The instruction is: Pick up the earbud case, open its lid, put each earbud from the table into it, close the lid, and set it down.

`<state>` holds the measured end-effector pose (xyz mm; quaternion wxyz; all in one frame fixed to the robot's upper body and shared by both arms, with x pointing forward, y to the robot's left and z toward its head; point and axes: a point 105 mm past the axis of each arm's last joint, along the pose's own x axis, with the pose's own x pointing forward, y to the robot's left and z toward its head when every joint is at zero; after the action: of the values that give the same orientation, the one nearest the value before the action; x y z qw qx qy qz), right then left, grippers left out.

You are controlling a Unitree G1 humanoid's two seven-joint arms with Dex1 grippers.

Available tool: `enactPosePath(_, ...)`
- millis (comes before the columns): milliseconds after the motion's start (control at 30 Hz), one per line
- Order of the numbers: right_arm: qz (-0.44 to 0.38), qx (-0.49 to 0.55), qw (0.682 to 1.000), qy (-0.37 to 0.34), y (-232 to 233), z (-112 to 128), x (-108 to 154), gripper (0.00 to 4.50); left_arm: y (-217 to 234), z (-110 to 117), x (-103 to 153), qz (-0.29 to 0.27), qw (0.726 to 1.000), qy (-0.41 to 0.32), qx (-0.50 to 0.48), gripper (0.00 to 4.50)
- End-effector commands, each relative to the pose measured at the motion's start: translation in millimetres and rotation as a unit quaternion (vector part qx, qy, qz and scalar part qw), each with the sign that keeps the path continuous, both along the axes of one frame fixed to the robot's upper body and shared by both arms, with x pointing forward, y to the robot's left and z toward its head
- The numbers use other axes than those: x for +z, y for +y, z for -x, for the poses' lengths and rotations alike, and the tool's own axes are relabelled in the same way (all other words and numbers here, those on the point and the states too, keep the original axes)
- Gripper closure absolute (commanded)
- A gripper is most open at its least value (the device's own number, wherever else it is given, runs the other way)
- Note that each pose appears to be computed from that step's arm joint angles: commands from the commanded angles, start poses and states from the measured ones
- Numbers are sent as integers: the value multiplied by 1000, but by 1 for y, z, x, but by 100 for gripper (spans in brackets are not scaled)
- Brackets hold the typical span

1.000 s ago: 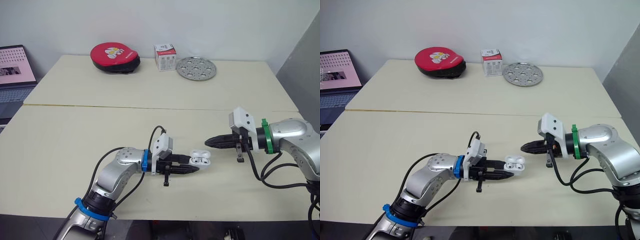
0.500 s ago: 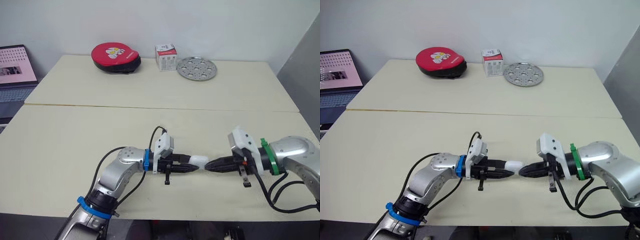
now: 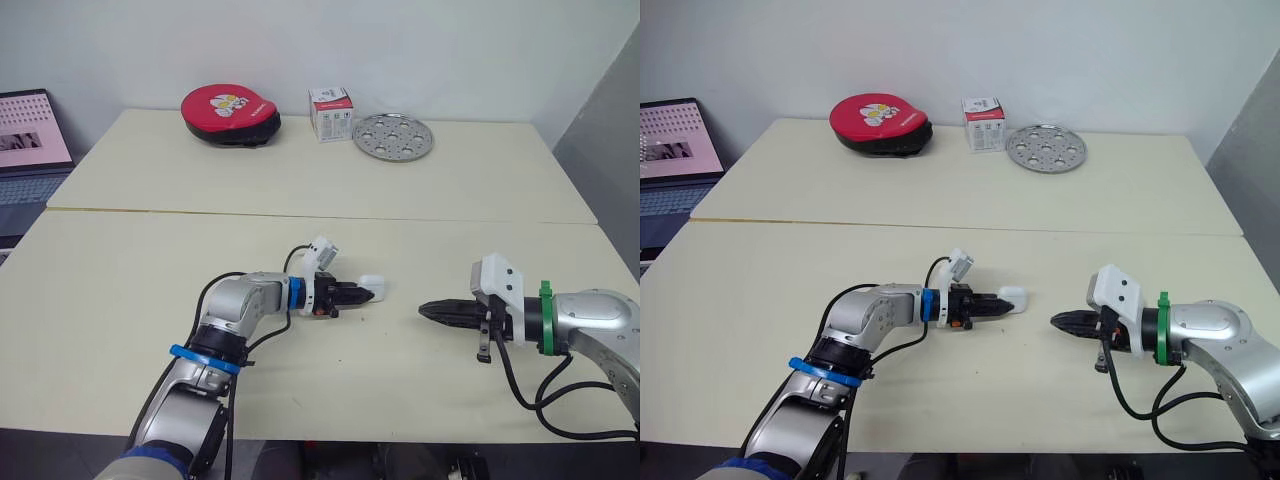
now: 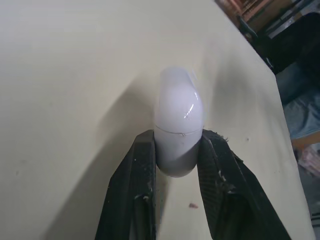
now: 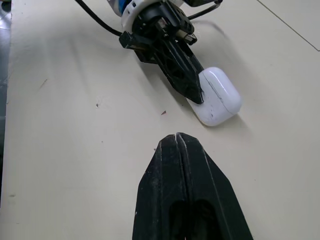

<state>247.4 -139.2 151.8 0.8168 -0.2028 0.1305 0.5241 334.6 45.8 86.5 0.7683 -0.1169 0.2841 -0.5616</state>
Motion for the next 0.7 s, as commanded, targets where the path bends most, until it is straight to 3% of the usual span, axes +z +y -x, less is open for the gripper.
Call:
enactPosePath(33, 2, 7, 1000, -30, 5, 1, 10, 450, 12, 2, -13, -36, 999, 13, -8, 337)
enactPosePath(300, 24, 20, 999, -40, 4, -2, 16, 450, 79, 13, -16, -129, 989, -65, 12, 98)
enactPosePath(367, 39, 32, 997, -53, 4, -3, 19, 415, 99, 18, -6, -139, 985, -102, 26, 45)
enactPosePath(433, 47, 46, 996, -58, 4, -2, 22, 357, 112, 20, 8, -141, 978, -147, 40, 0)
enactPosePath(600, 76, 83, 989, -100, 2, -9, 39, 181, 139, 39, 46, -147, 950, -272, 41, 0)
enactPosePath(700, 104, 113, 981, -121, -7, -13, 45, 80, 144, 55, 52, -190, 932, -308, 24, 0)
